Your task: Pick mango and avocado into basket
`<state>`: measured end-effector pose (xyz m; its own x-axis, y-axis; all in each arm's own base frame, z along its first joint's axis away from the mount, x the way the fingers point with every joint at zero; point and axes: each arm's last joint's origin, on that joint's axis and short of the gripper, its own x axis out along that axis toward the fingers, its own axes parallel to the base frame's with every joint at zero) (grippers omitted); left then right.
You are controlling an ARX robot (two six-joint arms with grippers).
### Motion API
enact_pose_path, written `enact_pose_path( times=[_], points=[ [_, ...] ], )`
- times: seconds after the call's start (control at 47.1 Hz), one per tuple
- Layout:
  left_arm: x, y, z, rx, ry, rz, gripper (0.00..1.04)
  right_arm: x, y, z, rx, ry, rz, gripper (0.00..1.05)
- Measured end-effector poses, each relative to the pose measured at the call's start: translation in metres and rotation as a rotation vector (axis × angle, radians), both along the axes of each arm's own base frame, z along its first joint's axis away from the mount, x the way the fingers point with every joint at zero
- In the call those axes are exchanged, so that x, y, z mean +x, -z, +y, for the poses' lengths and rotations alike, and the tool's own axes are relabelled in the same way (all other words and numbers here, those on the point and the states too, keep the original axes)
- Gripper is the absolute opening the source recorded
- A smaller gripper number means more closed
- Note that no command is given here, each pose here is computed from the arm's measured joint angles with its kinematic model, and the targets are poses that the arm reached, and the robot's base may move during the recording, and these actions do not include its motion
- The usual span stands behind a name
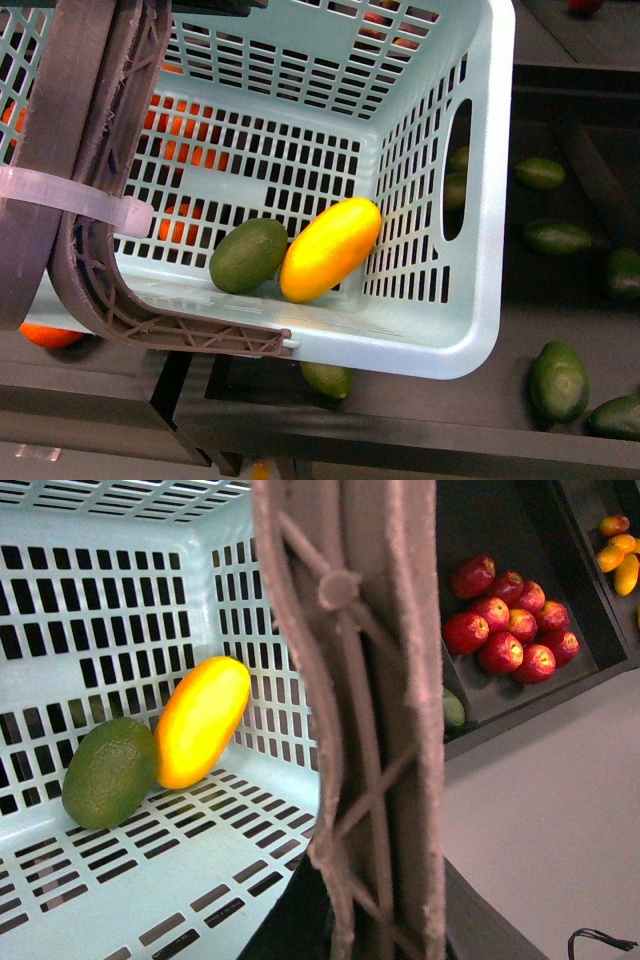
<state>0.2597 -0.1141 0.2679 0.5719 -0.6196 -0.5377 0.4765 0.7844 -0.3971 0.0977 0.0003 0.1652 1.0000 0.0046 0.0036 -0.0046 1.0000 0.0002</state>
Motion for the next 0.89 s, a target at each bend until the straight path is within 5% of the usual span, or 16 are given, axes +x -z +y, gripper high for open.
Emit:
enact_pose_path(
  times=[0.361, 0.806, 0.891],
  points=[
    [0.0, 0.0, -0.0001, 0.0, 0.001, 0.0, 0.08, 0.0, 0.0001, 0.0, -0.002, 0.0, 0.001, 0.07],
    [-0.0001, 0.0005, -0.001, 0.003, 0.006, -0.001, 0.08, 0.0, 0.0004, 0.0, -0.002, 0.001, 0.005, 0.97],
    [-0.0012, -0.0002, -0.0023, -0.011, 0.022, 0.004, 0.08, -0.0001, 0.0002, 0.0, -0.002, 0.001, 0.002, 0.96]
  ],
)
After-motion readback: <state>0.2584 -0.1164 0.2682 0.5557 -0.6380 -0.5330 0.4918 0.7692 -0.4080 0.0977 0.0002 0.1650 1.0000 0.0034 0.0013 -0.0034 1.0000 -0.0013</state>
